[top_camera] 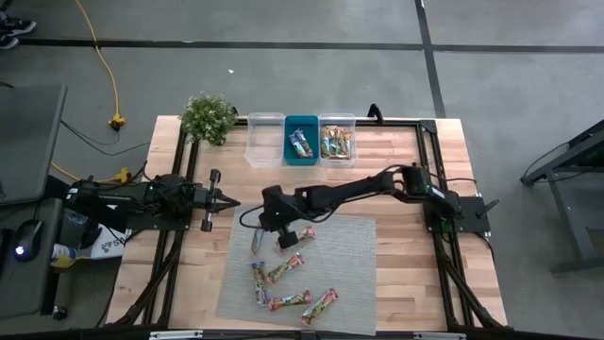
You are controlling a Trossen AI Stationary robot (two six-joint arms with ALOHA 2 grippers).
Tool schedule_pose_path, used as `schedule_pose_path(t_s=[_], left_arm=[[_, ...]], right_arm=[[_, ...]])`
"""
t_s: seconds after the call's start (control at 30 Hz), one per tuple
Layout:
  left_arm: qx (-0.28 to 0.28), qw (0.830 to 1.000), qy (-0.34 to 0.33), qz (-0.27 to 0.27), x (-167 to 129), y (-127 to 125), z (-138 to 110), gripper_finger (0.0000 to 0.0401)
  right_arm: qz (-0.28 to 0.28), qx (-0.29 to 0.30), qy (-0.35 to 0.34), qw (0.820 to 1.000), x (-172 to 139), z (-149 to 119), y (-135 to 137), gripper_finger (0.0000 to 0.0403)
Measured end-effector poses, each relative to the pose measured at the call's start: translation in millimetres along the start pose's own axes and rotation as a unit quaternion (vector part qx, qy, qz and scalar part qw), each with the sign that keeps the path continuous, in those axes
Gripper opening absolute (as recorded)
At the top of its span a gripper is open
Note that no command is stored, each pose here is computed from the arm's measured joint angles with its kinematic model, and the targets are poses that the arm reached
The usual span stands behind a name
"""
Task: Pick and place Granola Bars by type
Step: Put the orange granola bar into the right transparent bin
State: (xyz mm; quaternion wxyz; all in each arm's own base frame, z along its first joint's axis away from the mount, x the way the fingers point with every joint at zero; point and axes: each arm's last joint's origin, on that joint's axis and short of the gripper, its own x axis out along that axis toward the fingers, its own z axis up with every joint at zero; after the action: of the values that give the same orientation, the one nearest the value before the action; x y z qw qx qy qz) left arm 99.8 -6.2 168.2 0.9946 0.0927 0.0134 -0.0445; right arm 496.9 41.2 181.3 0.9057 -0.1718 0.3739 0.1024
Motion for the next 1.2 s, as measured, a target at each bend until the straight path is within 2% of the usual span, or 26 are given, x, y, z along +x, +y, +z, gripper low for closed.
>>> schedule_pose_path(t_s=[0.27, 0.4, 0.6, 0.77, 0.9, 1.03, 1.2], left_arm=[[0.000, 1.000, 0.000, 0.000, 0.0, 0.0, 0.0, 0.0001], [0.000, 1.000, 0.000, 0.000, 0.0, 0.0, 0.0, 0.0001], [0.000, 1.000, 0.000, 0.000, 0.0, 0.0, 0.1, 0.0001], [0.000, 1.000, 0.000, 0.000, 0.0, 0.0, 0.0, 0.0001], [0.000, 1.000, 0.000, 0.000, 0.0, 0.0, 0.1, 0.0001], [0.000, 1.000, 0.000, 0.000, 0.0, 0.0, 0.1, 0.0001], [0.000, 1.000, 0.000, 0.000, 0.0, 0.0, 0.1, 0.0001]], right_arm=[[-0.023, 0.012, -0.016, 1.000, -21.9, 13.6, -4.2, 0.0000], [-0.036, 0.013, -0.003, 0.999, -27.4, 14.4, -3.4, 0.0000], [-0.021, 0.030, 0.024, 0.999, -28.5, 9.2, 0.1, 0.0002], [-0.010, -0.007, 0.053, 0.999, -21.8, -7.2, 2.2, 0.0007], [0.003, -0.064, 0.064, 0.996, -15.4, -19.9, 6.5, 0.0038], [0.012, -0.108, 0.040, 0.993, -9.3, -25.9, 10.3, 0.0094], [-0.010, -0.169, -0.002, 0.986, -1.8, -31.0, 13.0, 0.0158]])
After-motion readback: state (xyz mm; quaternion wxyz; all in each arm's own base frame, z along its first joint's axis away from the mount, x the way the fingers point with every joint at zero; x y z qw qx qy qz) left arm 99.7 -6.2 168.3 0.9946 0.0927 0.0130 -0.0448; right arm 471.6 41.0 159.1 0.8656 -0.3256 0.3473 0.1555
